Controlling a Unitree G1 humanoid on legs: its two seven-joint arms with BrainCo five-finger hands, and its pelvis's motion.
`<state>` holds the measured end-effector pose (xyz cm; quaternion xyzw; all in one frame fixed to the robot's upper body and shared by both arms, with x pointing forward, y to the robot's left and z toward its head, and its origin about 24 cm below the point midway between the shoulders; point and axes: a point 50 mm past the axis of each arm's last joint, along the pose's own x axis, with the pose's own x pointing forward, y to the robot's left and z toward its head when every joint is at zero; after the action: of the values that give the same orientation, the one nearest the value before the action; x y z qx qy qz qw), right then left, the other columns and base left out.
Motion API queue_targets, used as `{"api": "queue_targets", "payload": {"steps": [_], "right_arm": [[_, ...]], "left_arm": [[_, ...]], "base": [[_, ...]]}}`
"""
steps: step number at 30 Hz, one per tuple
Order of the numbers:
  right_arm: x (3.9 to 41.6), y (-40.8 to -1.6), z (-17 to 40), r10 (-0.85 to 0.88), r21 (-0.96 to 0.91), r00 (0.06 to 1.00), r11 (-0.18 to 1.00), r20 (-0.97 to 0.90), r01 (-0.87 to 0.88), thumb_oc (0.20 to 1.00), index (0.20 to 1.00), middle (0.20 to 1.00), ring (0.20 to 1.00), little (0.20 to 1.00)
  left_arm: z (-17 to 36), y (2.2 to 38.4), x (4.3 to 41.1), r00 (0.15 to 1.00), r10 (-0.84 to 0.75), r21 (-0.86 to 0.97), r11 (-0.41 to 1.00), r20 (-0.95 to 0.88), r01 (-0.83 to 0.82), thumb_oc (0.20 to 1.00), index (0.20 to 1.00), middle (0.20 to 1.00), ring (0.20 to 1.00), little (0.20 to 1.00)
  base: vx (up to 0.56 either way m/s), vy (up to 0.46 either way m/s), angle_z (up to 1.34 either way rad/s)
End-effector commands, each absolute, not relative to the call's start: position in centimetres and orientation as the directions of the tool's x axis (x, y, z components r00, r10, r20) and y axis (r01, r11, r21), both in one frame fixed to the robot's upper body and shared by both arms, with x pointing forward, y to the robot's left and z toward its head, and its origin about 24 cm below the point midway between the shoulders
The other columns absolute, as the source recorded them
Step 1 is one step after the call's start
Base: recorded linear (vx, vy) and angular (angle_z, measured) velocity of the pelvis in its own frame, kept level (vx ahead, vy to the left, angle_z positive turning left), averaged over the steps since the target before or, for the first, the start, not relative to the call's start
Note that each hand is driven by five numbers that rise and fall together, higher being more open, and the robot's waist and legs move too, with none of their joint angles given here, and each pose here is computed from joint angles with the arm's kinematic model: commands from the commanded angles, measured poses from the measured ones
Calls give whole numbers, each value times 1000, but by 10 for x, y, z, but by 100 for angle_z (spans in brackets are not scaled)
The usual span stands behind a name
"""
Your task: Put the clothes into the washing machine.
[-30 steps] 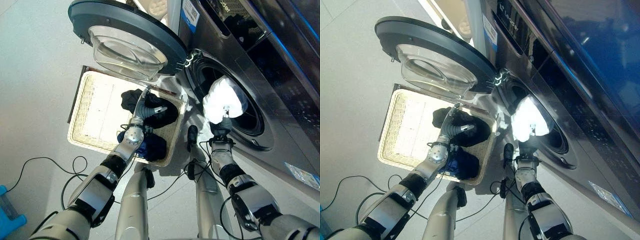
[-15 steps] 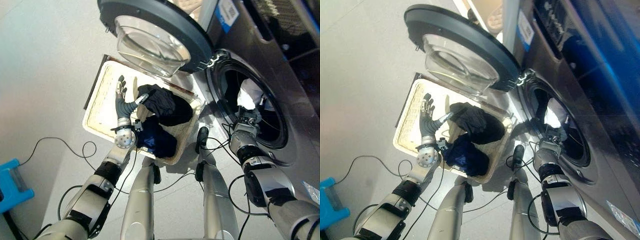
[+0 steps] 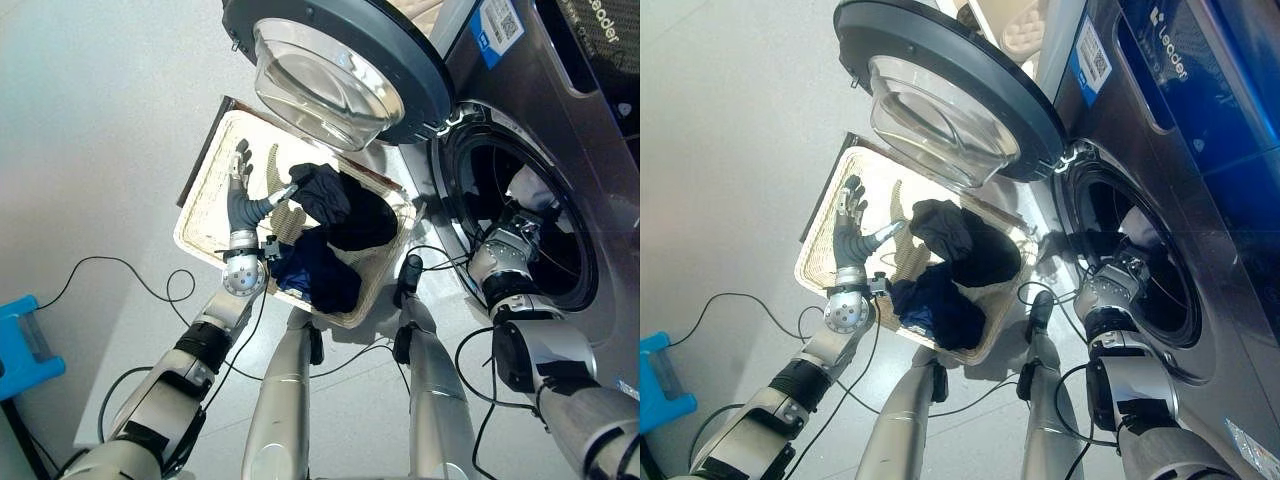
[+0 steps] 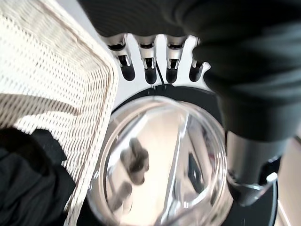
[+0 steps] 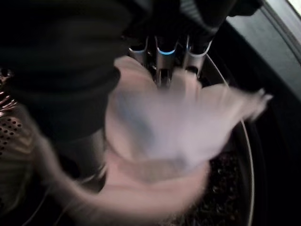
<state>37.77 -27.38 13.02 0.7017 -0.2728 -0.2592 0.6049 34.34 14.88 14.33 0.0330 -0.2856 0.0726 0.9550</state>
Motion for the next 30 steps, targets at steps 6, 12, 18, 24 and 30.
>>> {"api": "queue_targets", "payload": {"steps": [6, 12, 18, 24, 30], "right_arm": [[369, -299, 150, -749, 998, 661, 61, 51, -8, 1000, 1000, 1000, 1000, 1000], [373, -297, 153, -702, 972, 708, 211, 78, 102, 1000, 1000, 1000, 1000, 1000], [378, -283, 160, -601, 916, 772, 397, 208, 62, 1000, 1000, 1000, 1000, 1000], [384, -247, 167, -481, 855, 821, 519, 307, -16, 1000, 1000, 1000, 1000, 1000], [383, -209, 153, -369, 853, 870, 510, 328, -106, 1000, 1000, 1000, 1000, 1000]], "left_arm": [[157, 138, 343, 792, 69, 53, 990, 607, -128, 1000, 1000, 1000, 1000, 1000], [137, 144, 358, 851, -36, 524, 801, 524, -289, 1000, 1000, 1000, 1000, 1000], [136, 159, 371, 884, -113, 803, 481, 454, -351, 1000, 1000, 1000, 1000, 1000], [145, 153, 383, 886, -209, 898, 255, 414, -360, 1000, 1000, 1000, 1000, 1000], [140, 144, 395, 919, -272, 952, -27, 285, -303, 1000, 1000, 1000, 1000, 1000]], "base": [[0, 0, 0], [-1, 5, 0], [-13, 52, -3], [-23, 39, -6], [-9, 24, -9]]}}
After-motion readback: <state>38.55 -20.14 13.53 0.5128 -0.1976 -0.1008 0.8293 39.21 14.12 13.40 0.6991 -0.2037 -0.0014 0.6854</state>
